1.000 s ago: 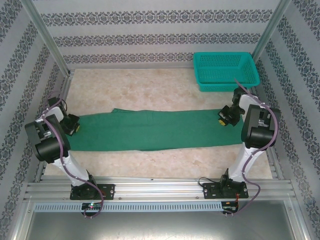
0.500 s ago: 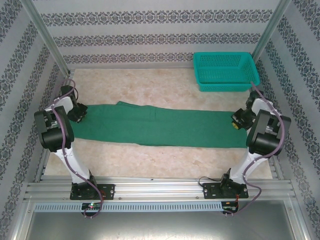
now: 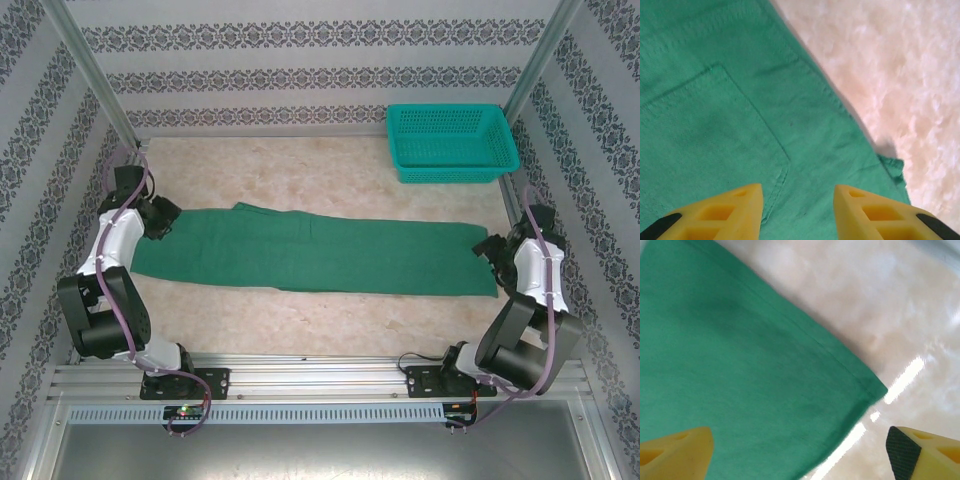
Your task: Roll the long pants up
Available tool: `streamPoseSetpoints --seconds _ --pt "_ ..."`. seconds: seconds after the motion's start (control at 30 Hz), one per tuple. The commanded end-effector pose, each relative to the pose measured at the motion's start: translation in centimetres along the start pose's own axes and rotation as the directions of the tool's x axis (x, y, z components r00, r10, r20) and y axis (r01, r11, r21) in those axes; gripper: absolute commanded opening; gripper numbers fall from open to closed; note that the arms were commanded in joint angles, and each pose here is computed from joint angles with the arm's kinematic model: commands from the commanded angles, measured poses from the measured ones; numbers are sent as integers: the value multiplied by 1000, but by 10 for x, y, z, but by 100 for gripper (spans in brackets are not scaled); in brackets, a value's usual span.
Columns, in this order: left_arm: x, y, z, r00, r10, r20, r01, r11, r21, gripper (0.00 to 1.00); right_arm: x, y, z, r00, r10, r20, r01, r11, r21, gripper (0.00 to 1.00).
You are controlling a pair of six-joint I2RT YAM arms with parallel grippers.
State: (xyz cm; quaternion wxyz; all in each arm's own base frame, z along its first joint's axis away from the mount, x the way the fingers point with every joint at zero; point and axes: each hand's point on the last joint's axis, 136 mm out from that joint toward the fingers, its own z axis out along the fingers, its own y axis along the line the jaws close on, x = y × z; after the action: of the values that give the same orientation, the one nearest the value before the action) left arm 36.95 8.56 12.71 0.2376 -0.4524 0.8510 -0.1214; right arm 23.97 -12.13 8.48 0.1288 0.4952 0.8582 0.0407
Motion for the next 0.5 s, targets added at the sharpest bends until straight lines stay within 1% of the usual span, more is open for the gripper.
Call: streamPoseSetpoints --seconds 0.0,0.2,0.47 --pt "21 -1 7 997 43 -69 -43 999 2 41 9 -1 13 998 0 -55 -1 1000 -23 91" --pt "23 -11 6 993 95 -63 -95 995 0 40 9 -8 34 996 39 -80 -40 999 -18 91" --pt "21 -22 17 989 124 -76 -124 992 2 39 6 -8 53 990 76 -121 -79 997 -13 91"
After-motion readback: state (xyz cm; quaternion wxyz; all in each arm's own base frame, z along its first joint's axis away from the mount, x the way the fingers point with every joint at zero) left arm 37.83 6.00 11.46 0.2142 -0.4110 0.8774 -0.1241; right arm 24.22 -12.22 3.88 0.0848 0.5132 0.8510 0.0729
